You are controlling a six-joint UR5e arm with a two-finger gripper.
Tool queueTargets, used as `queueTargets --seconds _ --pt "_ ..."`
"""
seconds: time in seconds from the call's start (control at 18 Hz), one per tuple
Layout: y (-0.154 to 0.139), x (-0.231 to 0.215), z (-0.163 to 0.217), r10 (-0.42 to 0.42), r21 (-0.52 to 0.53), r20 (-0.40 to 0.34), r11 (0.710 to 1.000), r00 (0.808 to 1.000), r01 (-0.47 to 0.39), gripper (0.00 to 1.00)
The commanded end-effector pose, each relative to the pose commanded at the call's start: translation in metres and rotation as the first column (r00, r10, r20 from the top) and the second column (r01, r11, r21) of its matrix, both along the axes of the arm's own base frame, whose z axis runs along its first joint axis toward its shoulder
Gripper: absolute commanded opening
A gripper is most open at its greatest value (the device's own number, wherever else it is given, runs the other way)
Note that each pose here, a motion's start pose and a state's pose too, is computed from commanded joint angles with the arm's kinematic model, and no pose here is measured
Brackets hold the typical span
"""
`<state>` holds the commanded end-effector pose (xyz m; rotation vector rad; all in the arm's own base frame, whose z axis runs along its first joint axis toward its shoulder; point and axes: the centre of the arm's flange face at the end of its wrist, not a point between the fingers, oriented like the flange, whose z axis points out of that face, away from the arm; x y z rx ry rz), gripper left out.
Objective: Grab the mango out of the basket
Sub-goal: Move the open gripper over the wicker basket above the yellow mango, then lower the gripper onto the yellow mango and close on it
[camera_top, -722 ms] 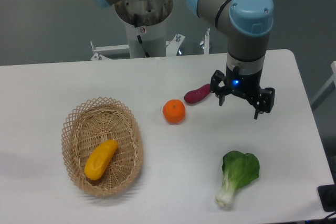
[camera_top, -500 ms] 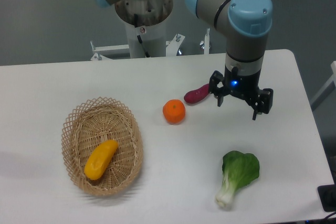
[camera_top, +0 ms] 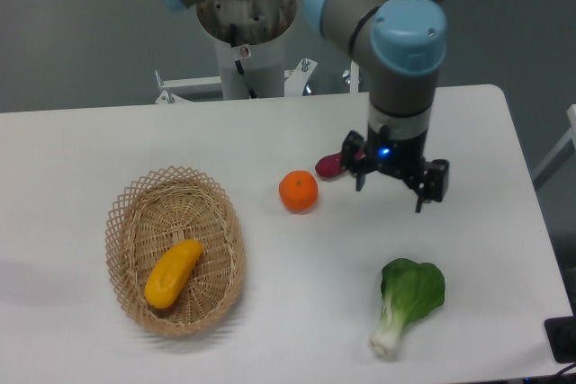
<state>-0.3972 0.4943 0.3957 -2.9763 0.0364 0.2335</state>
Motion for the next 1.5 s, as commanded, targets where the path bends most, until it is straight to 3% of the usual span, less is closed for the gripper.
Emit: queueTargets --seconds 0.28,0.5,0.67,0.83,1.11,1.5 --pt "0.031 0.052 -0.015 0.043 0.027 0.013 0.999 0.999 -0.043 1.0" --pt "0.058 0.122 -0.034 0.001 0.083 -0.016 0.997 1.0 0.001 1.0" --pt "0.072 0.161 -0.053 -0.016 0.064 0.014 0.998 1.0 0.016 1.0" --pt "0.075 0.202 -0.097 -0.056 0.004 0.062 0.998 0.997 0.056 1.0" --pt "0.094 0.229 -0.131 -0.053 -0.037 0.101 0.998 0.993 0.057 1.0" --pt "0.111 0.247 -0.168 -0.084 -0.047 0.079 0.995 0.993 0.088 1.0"
